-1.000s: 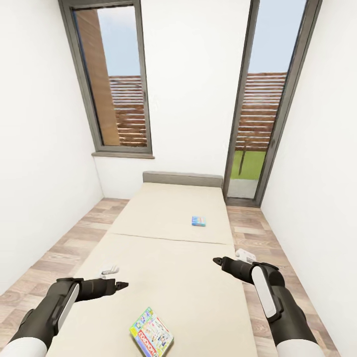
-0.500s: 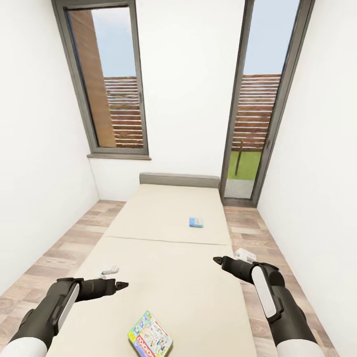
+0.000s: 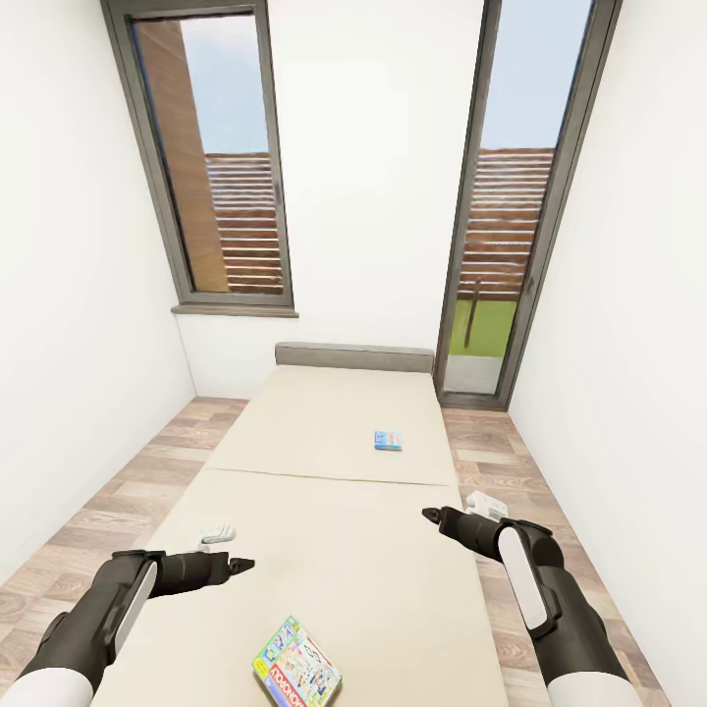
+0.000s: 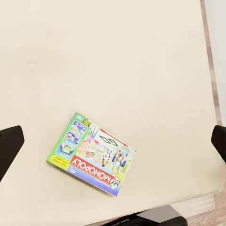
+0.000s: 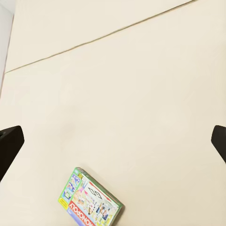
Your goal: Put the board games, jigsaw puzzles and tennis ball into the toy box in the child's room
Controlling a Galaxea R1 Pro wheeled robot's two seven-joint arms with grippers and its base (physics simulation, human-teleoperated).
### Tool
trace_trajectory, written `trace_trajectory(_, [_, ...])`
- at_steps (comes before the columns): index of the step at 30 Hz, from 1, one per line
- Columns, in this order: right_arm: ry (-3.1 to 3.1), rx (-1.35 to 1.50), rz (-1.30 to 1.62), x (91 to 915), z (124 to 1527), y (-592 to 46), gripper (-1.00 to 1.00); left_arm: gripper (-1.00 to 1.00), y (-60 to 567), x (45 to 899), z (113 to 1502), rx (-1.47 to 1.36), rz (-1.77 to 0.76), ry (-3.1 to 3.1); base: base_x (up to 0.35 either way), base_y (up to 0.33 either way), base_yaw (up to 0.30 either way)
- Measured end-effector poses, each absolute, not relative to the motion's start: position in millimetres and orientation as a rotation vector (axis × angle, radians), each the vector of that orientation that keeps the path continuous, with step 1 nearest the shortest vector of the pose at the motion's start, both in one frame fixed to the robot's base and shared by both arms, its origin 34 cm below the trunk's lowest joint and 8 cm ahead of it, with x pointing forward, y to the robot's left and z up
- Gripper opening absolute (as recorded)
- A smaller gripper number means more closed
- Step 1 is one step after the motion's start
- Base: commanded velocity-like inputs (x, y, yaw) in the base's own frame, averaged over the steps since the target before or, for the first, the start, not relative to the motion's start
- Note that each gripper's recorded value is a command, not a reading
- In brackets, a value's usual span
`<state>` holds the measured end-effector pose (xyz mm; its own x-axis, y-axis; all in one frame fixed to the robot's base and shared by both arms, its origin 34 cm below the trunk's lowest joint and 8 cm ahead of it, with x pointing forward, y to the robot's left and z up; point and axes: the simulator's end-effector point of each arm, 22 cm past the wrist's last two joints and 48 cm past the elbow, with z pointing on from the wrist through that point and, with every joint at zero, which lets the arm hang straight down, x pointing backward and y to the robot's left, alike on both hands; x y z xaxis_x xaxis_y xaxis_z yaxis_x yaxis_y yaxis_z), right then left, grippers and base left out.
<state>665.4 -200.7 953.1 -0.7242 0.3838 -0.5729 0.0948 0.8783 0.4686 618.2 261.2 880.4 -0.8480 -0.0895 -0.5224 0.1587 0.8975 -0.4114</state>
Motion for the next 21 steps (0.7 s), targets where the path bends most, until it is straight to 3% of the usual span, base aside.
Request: trace_trajectory(21, [2.349,0.341,0.54,665.2,952.9,-200.3,1.0,1.0,261.0,618.1,880.3,0.051,-0.607,2.512,0.0,0.0,0.0])
